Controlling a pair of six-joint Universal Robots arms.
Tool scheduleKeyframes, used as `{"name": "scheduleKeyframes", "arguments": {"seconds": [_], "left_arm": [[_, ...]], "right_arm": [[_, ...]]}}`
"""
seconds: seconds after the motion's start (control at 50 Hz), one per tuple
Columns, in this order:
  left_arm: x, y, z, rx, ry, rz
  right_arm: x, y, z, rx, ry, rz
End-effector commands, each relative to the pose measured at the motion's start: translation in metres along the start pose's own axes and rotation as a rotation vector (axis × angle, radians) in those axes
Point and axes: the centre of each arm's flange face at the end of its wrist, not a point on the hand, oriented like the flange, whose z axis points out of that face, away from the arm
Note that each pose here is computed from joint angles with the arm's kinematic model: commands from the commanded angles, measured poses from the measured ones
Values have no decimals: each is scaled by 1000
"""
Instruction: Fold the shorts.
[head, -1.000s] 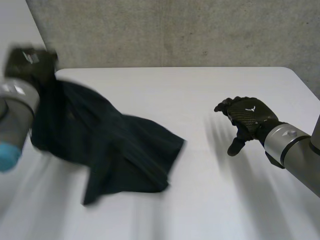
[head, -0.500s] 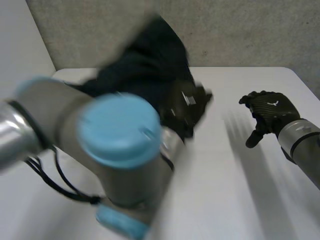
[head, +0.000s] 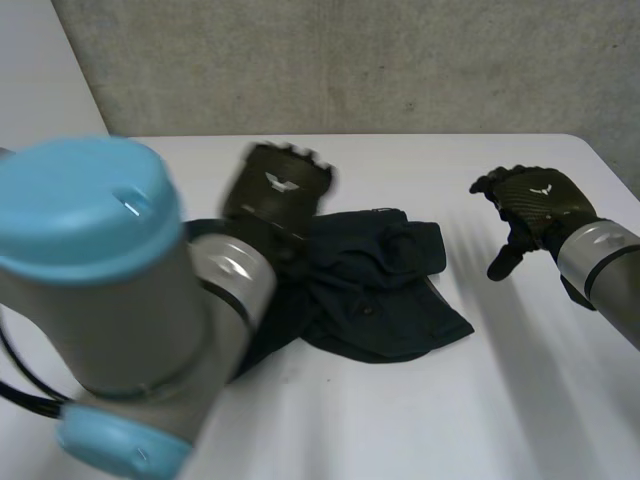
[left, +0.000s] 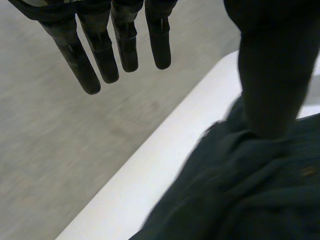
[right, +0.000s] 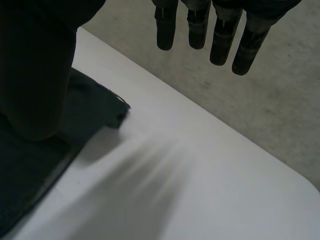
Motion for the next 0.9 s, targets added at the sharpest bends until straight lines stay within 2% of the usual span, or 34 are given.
{"name": "scheduleKeyframes", "arguments": {"seconds": [0.02,0.1,0.16,0.24,0.36,0.4,0.5,0.6,0.7,0.78,0.8,0.9], "left_arm": [[-53,36,17,-116,-148,-132],[-61,61,17,-187,-189,-260],[-61,71,17,-214,-196,-290],[-52,90,26,-259,-181,-286],[-55,106,69,-237,-199,-287],[-57,113,81,-244,-201,-283],[-57,145,111,-323,-193,-197],[-51,158,123,-358,-157,-148],[-51,140,130,-299,-124,-147],[-75,81,122,-160,-159,-153],[-88,53,114,-92,-184,-157],[-124,-22,81,104,-265,-178]], "right_arm": [[-6,-12,11,20,-111,2],[-26,-10,28,27,-171,-11],[-46,-5,41,20,-223,-25],[-68,10,58,4,-276,-68],[-83,44,80,-42,-285,-141],[-87,49,85,-40,-269,-158],[-87,61,108,5,-146,-203],[-83,51,113,62,-103,-227],[-71,5,102,165,-69,-238],[-58,-54,79,301,-28,-247],[-54,-78,65,360,-25,-250],[-45,-130,24,440,-48,-262]]}}
